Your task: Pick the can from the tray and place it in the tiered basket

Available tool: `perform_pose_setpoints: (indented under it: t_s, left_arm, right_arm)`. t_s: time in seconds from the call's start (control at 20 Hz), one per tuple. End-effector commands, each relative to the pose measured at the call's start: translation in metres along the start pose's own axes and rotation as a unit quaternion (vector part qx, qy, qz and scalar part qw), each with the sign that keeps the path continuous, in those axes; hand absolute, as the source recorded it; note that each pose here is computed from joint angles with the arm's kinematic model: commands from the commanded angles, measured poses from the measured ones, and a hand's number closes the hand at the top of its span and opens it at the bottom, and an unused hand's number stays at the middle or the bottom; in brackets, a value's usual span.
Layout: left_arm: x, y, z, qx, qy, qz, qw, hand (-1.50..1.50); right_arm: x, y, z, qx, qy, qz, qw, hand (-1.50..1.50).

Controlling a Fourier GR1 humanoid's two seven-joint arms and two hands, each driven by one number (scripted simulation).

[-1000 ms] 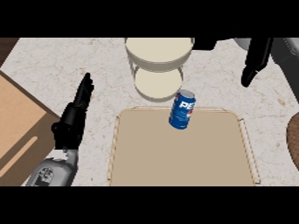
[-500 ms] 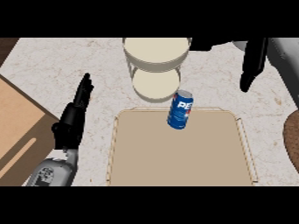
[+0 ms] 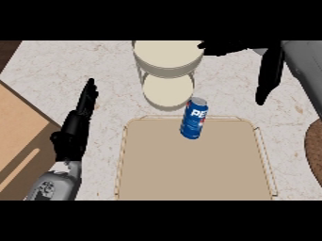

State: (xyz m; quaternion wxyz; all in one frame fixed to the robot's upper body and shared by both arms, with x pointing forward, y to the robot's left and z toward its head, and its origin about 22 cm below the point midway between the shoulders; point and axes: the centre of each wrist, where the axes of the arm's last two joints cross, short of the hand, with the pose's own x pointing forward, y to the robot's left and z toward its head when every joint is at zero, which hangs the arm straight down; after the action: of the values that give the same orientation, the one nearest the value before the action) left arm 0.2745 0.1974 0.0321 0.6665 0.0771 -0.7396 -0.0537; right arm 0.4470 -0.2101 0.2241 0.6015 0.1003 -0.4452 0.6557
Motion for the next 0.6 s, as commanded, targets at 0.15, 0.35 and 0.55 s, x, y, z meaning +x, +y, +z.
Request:
perform_pose_setpoints:
  t_s: [0.15,0.35,0.55]
  left_arm:
    - [-0.003,0.003,-0.006,0.005,0.014,0.004,0.9999,0.0]
    - [0.002,-0.006,0.003,-0.006,0.001,0.003,1.0,0.0]
    - [0.006,0.0,-0.005,0.003,0.0,0.0,1.0,0.0]
  right_arm:
    - [-0.002,0.02,-0.02,0.01,0.003,0.057,0.998,-1.5]
    - [-0.027,0.019,-0.007,-0.011,0.024,0.053,0.998,-1.5]
    - [-0.027,0.028,-0.026,-0.014,0.057,0.052,0.997,-1.5]
